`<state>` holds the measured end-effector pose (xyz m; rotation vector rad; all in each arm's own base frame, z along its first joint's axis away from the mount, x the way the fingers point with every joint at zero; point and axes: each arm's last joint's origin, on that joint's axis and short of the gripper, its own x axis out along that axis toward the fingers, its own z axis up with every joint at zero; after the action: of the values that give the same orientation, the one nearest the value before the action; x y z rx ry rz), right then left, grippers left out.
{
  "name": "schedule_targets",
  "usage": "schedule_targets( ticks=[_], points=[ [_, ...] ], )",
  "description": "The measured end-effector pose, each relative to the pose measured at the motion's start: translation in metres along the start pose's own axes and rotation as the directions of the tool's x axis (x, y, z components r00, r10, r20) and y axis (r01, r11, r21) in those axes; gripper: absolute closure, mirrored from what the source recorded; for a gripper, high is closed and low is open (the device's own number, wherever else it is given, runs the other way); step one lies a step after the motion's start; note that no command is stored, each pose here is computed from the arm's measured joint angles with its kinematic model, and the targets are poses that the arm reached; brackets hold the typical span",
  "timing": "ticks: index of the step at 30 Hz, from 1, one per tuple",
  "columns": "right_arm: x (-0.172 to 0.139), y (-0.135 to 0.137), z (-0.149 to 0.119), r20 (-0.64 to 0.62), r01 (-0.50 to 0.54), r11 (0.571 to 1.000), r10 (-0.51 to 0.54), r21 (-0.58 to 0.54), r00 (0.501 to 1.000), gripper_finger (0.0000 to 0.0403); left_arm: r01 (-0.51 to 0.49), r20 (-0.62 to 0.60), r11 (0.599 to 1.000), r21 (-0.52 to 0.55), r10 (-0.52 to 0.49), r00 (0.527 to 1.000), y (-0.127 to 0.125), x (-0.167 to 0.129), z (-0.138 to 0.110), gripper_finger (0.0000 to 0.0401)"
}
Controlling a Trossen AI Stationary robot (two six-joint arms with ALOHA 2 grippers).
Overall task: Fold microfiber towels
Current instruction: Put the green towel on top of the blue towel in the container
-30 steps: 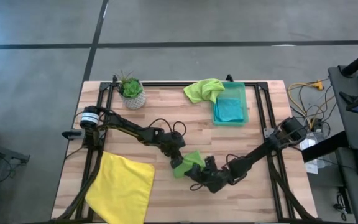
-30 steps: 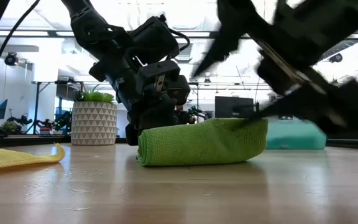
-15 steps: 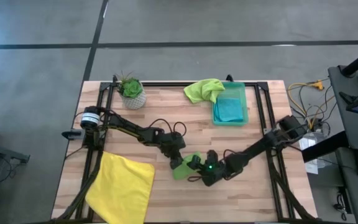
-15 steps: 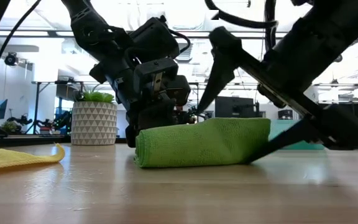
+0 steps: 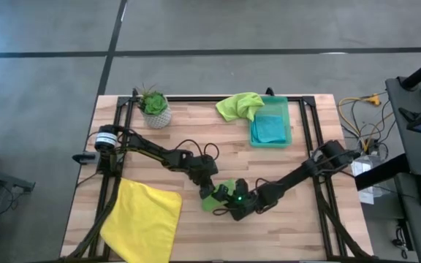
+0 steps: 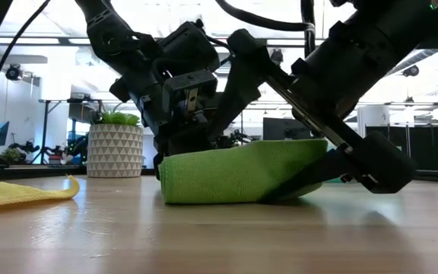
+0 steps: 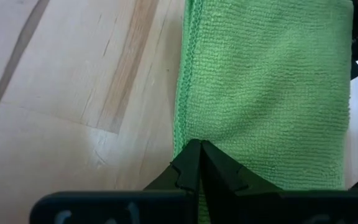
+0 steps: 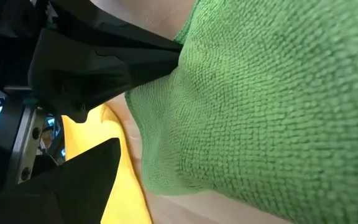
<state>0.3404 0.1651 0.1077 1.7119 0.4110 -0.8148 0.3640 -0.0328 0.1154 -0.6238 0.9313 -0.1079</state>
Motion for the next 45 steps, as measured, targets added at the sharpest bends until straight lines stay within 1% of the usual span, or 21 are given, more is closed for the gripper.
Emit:
schedule_targets(
  ticks=[3, 5, 18, 28, 31, 34, 36, 39, 42, 43, 45],
  points=[
    [-0.002, -0.003, 0.002, 0.000, 0.009, 1.000, -0.009, -0.003, 1.000, 0.0024, 0.003, -0.003, 1.000, 0.000, -0.003, 1.000, 0.000, 0.000, 0.000, 0.0401],
    [-0.002, -0.004, 0.003, 0.006, 0.016, 1.000, -0.016, -0.011, 1.000, 0.0036, 0.004, -0.004, 1.000, 0.011, -0.004, 1.000, 0.000, 0.000, 0.000, 0.0401],
    [0.000, -0.010, 0.006, 0.030, 0.051, 0.998, -0.050, -0.047, 0.998, 0.0178, 0.015, -0.011, 1.000, 0.016, -0.014, 1.000, 0.000, 0.000, -0.001, 0.0401],
    [0.000, -0.013, 0.008, 0.053, 0.068, 0.993, -0.063, -0.093, 0.997, 0.0251, 0.015, -0.011, 1.000, 0.018, -0.015, 1.000, 0.000, 0.000, -0.001, 0.0401],
    [-0.001, -0.013, 0.008, 0.077, 0.053, 0.992, -0.044, -0.115, 0.996, 0.0271, 0.014, -0.006, 1.000, 0.025, -0.014, 1.000, 0.000, -0.001, 0.000, 0.0401],
    [-0.001, -0.013, 0.009, 0.089, 0.049, 0.993, -0.040, -0.111, 0.995, 0.0291, 0.001, 0.027, 1.000, 0.029, -0.002, 1.000, 0.000, -0.006, 0.004, 0.0401],
    [-0.001, -0.013, 0.009, 0.093, 0.047, 0.992, -0.036, -0.118, 0.995, 0.0304, -0.006, 0.060, 0.999, 0.050, 0.003, 0.998, -0.002, -0.014, 0.009, 0.0401],
    [-0.001, -0.012, 0.010, 0.105, 0.038, 0.990, -0.023, -0.139, 0.994, 0.0323, -0.020, 0.151, 0.996, 0.086, 0.007, 0.989, -0.008, -0.031, 0.022, 0.0401],
    [-0.002, -0.011, 0.010, 0.111, 0.036, 0.986, -0.017, -0.163, 0.994, 0.0342, 0.000, 0.230, 0.994, 0.106, -0.024, 0.973, -0.014, -0.046, 0.032, 0.0401],
    [-0.002, -0.011, 0.010, 0.113, 0.035, 0.984, -0.016, -0.176, 0.993, 0.0347, 0.000, 0.242, 0.993, 0.118, -0.029, 0.970, -0.015, -0.050, 0.034, 0.0401],
    [-0.004, -0.009, 0.010, 0.122, 0.028, 0.979, -0.003, -0.204, 0.993, 0.0357, 0.004, 0.267, 0.982, 0.191, -0.056, 0.962, -0.017, -0.057, 0.038, 0.0401]
  ],
)
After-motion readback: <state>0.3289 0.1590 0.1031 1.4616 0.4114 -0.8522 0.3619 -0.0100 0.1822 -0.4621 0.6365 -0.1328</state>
